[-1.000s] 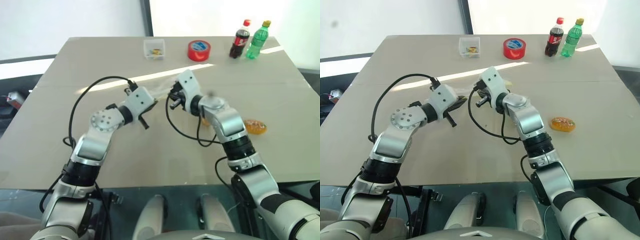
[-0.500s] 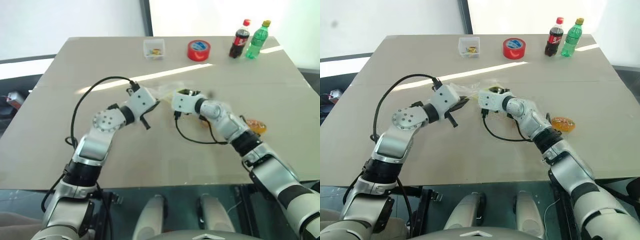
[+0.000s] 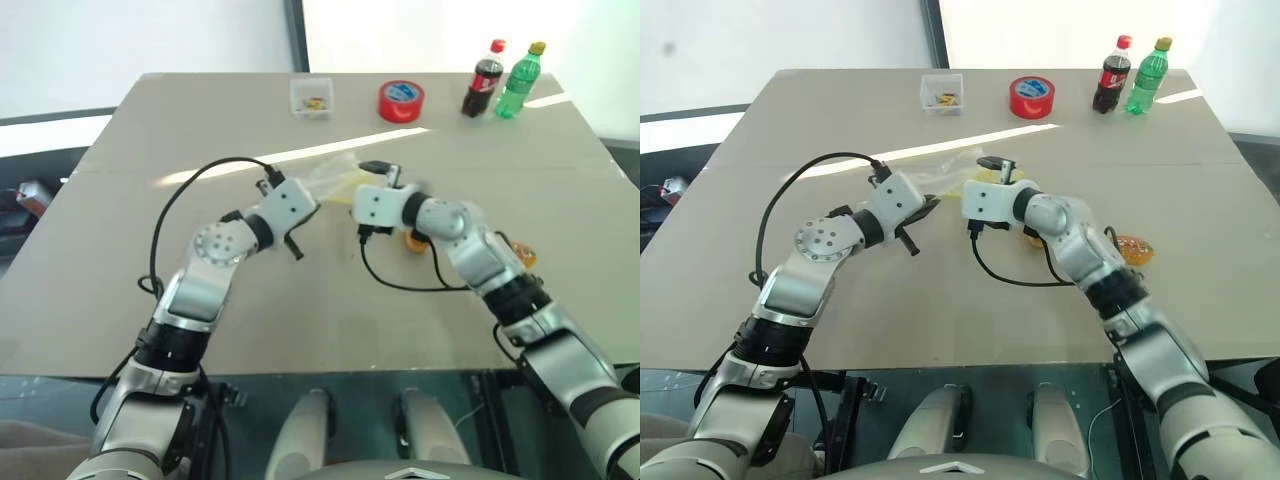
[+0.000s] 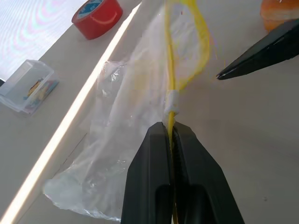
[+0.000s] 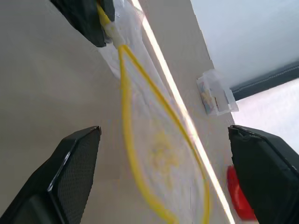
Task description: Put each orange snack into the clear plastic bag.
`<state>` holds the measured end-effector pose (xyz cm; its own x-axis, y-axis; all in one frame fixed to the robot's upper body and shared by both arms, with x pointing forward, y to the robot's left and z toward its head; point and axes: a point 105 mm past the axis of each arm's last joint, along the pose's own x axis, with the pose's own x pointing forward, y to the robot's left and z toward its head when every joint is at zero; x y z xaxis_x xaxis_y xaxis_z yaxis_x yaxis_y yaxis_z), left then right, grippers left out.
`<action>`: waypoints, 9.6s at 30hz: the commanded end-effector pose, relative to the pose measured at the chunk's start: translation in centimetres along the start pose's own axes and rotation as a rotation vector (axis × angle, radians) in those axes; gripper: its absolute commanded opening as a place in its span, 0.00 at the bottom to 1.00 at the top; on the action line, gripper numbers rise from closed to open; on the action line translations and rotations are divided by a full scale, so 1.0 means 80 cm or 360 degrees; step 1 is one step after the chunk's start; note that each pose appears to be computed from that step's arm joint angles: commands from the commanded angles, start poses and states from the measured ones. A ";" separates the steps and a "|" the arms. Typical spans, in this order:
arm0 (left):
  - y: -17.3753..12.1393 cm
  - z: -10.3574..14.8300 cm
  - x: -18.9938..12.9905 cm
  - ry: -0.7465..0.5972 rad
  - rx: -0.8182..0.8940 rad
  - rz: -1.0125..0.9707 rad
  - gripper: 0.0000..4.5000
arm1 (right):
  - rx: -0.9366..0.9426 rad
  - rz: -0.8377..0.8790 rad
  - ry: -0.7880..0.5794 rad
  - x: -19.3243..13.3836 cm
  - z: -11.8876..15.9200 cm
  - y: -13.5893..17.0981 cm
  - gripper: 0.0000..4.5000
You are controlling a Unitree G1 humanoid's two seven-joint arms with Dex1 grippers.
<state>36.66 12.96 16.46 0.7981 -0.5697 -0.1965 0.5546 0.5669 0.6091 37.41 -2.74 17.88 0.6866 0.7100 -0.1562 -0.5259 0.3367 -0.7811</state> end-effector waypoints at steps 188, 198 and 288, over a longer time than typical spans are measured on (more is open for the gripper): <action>-0.058 0.059 0.025 -0.0407 -0.0526 -0.0198 0.00 | 0.0581 -0.0029 0.0014 0.005 -0.005 -0.046 0.01; -0.076 0.082 0.018 -0.0572 -0.0526 -0.0375 0.00 | 0.0698 0.0088 -0.0151 0.007 0.031 -0.040 0.01; -0.032 0.104 0.033 -0.0611 -0.0222 -0.0188 0.00 | -0.0166 0.0141 0.0489 -0.156 -0.039 -0.136 0.41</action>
<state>35.72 5.41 20.21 0.6143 -0.7883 0.0340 0.6910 0.5583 0.4592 36.85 -17.11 24.97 0.7527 0.5079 -0.4189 -0.5796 0.2095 -0.7875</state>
